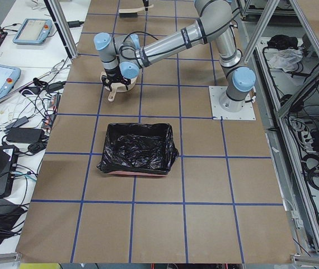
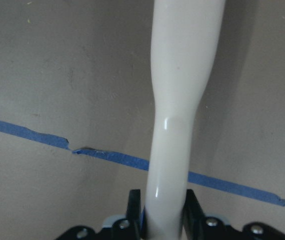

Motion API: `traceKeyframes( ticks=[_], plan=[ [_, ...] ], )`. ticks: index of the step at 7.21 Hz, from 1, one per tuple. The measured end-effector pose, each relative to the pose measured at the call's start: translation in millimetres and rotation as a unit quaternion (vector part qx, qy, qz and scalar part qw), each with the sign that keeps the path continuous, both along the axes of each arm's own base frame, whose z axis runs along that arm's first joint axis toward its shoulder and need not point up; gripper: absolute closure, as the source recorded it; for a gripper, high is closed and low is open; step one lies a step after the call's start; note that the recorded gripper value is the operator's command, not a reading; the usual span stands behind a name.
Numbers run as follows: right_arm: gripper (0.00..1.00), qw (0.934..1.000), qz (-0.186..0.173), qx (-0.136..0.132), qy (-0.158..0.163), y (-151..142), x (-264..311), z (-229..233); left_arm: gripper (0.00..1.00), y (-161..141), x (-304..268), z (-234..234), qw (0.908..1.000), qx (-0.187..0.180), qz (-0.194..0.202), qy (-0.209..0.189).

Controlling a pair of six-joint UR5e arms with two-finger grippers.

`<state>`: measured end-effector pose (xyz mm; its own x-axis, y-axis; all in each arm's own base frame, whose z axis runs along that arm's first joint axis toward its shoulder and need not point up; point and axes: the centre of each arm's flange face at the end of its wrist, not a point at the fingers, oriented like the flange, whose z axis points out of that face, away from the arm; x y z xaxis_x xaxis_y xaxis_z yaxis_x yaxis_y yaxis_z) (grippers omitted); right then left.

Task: Sweep and dump trash into bin
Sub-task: 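Lift the brush with the right gripper and carry it toward the items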

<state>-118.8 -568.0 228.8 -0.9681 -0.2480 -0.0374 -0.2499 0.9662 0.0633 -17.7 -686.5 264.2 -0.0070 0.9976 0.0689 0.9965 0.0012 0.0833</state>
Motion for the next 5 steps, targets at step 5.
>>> traceKeyframes(
  ticks=[5],
  plan=[
    [1.0, 0.9982, -0.06, -0.004, 0.006, -1, 5, 10, 0.05, 0, -14, -23, 0.9988, -0.048, -0.006, -0.006]
  ],
)
